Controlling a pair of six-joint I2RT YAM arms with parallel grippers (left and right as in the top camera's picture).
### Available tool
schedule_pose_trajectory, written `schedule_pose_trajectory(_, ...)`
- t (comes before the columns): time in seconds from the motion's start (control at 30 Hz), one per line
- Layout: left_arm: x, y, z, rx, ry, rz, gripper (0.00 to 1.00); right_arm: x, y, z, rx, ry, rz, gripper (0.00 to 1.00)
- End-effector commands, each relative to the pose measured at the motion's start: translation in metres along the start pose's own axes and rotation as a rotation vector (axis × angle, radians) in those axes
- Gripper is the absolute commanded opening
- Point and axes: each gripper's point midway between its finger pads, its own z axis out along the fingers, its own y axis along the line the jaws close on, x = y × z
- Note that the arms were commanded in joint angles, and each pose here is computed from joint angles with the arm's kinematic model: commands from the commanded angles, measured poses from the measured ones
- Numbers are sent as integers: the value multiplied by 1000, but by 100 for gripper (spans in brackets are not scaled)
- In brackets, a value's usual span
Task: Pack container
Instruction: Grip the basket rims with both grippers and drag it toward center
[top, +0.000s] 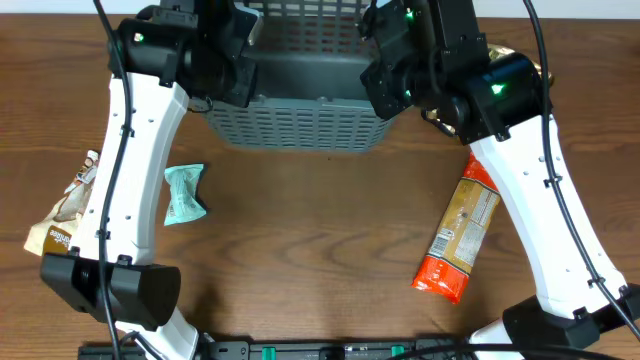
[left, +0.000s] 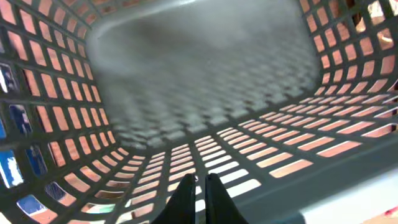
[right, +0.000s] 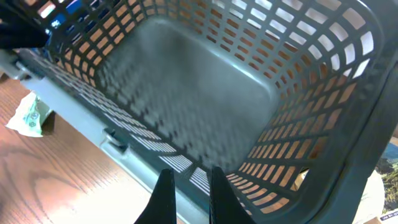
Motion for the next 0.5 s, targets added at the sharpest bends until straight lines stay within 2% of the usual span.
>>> schedule_pose_trajectory(0.0,10,-1,0,0,36,-9,7,-4,-2,-6,15,-17,17,1)
schedule_pose_trajectory(0.3,20,-3,-1,5,73,-17,7,-1,-2,-6,13,-2,19,1)
schedule_pose_trajectory(0.47,11,2,0,-17,37,-10,6,7,-3,-2,15,32,55,1)
